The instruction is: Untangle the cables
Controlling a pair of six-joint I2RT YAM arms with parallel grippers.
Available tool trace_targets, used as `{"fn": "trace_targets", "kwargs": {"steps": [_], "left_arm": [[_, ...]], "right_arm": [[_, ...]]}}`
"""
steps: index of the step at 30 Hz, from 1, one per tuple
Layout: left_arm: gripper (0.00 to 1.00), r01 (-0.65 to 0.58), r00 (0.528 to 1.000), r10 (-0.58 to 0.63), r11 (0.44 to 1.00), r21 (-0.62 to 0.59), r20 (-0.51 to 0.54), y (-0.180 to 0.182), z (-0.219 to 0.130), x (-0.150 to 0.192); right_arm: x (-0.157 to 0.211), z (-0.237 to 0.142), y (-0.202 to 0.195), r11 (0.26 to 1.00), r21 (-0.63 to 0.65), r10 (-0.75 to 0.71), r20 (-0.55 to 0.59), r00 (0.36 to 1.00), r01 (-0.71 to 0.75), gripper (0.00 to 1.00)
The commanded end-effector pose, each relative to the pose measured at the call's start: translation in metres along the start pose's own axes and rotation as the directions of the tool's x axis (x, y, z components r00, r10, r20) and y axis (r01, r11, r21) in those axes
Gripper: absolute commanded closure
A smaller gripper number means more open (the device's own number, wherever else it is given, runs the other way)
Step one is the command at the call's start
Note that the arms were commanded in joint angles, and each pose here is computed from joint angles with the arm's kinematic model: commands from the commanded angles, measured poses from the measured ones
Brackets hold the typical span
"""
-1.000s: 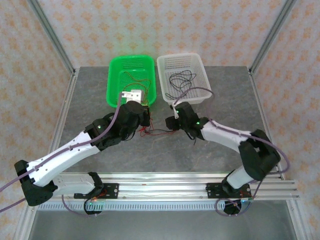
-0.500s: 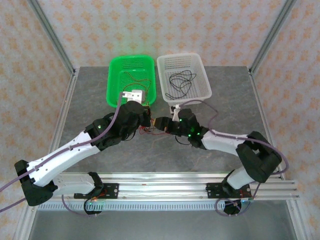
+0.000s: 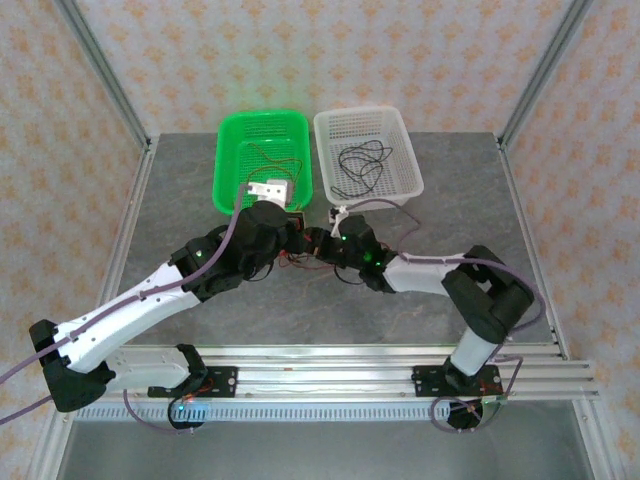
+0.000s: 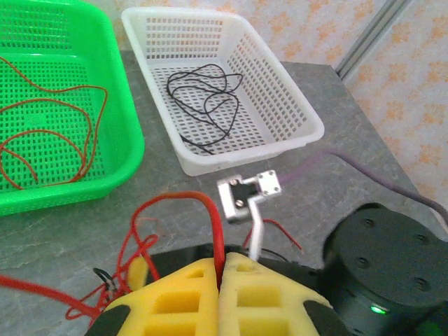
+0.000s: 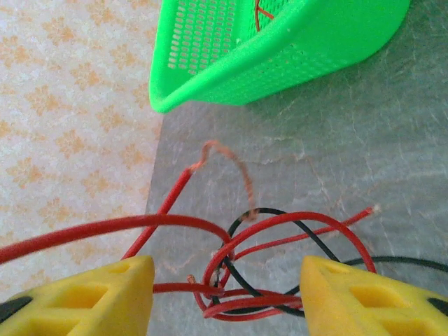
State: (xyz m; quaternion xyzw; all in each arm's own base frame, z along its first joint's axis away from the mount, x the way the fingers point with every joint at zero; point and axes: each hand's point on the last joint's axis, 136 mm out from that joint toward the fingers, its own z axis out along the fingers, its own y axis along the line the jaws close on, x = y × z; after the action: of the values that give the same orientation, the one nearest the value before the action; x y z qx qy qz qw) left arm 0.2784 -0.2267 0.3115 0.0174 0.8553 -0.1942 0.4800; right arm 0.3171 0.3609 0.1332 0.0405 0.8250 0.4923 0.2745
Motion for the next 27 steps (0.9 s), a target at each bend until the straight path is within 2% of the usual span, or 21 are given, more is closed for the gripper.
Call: {"fn": "trace_targets", "kwargs": {"steps": [1, 13, 21, 27], "left_arm": [[1.00, 0.031, 0.999, -0.033, 0.998, 0.058, 0.024, -0.011, -0.007, -0.009], [1.00, 0.035, 0.999, -0.039, 0.994, 0.106, 0.035, -0.024, -0.014, -0.019], [1.00, 0.034, 0.997, -0.043, 0.992, 0.124, 0.068, -0.029, -0.027, -0.036], [1.00, 0.022, 0.993, -0.036, 0.993, 0.117, 0.115, -0.030, -0.040, -0.057]], "right_arm": [[-0.017, 0.013, 0.012, 1.000, -0.027, -0.013, 0.065, 0.998, 0.015, 0.44], [-0.007, 0.060, -0.032, 0.996, 0.085, 0.001, 0.026, 1.000, -0.003, 0.52], [0.008, 0.066, -0.081, 0.974, 0.225, 0.004, 0.014, 1.000, -0.007, 0.66], [0.021, 0.057, -0.110, 0.953, 0.302, 0.008, 0.007, 1.000, -0.009, 0.71]]}}
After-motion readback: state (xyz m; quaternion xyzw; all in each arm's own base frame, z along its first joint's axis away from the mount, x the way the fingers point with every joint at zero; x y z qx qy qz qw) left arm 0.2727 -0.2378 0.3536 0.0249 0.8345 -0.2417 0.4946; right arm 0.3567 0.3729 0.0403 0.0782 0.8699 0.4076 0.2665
